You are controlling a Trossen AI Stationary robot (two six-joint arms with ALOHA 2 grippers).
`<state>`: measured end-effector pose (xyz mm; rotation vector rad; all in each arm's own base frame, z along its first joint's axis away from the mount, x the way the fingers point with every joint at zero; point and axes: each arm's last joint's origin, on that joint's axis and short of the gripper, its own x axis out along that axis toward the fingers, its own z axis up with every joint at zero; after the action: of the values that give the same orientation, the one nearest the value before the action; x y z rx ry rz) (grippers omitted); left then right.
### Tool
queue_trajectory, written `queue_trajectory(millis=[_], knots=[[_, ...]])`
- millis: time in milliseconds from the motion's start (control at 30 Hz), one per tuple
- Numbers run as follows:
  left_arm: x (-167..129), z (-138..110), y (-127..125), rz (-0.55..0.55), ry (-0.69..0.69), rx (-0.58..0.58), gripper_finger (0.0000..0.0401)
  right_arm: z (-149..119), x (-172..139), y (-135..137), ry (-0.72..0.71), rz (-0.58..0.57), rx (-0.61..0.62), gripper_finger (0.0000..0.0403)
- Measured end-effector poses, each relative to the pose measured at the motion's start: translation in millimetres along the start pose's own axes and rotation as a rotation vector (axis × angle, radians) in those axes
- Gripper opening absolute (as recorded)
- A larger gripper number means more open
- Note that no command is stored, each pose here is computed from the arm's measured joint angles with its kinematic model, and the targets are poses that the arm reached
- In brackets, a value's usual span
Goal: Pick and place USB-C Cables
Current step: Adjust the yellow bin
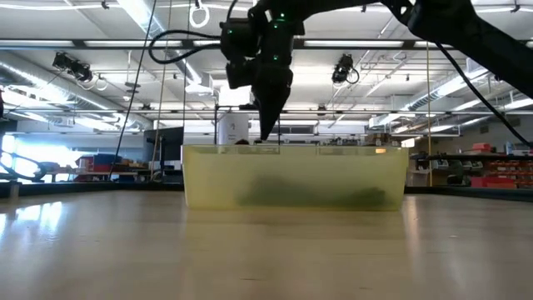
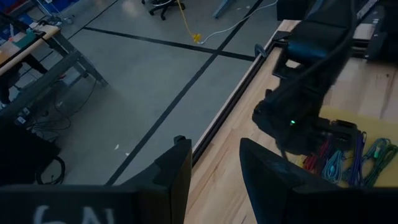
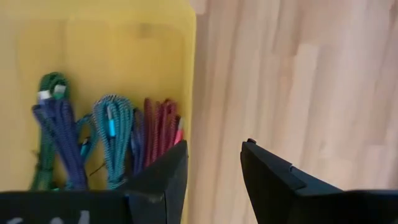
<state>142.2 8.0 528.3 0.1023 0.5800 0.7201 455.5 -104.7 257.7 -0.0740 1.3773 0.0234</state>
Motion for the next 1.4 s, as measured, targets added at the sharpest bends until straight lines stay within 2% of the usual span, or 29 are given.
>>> queue_trajectory(millis=[167, 500, 800, 967, 1200, 1400], knots=[[0.0, 0.0, 0.0, 0.000, 0.000, 0.000, 0.0142, -6.0, 10.1, -0.6, 0.040, 0.072, 0.018, 0.0154], [0.0, 0.0, 0.0, 0.000, 0.000, 0.000, 0.0142, -14.0, 42.6, 7.0, 0.114, 0.101, -0.014, 0.0154], [0.0, 0.0, 0.0, 0.000, 0.000, 0.000, 0.0142, -18.8, 64.4, 3.5, 0.112, 0.099, -0.002, 0.0148], [0.0, 0.0, 0.0, 0.000, 0.000, 0.000, 0.0142, -21.6, 74.0, 4.1, 0.117, 0.100, 0.001, 0.0111], [0.0, 0.0, 0.0, 0.000, 0.000, -0.001, 0.0142, -21.9, 79.4, 3.8, 0.104, 0.097, -0.009, 0.0016], [0.0, 0.0, 0.0, 0.000, 0.000, -0.003, 0.0142, -16.8, 79.8, 1.9, 0.054, 0.066, -0.019, 0.0010]])
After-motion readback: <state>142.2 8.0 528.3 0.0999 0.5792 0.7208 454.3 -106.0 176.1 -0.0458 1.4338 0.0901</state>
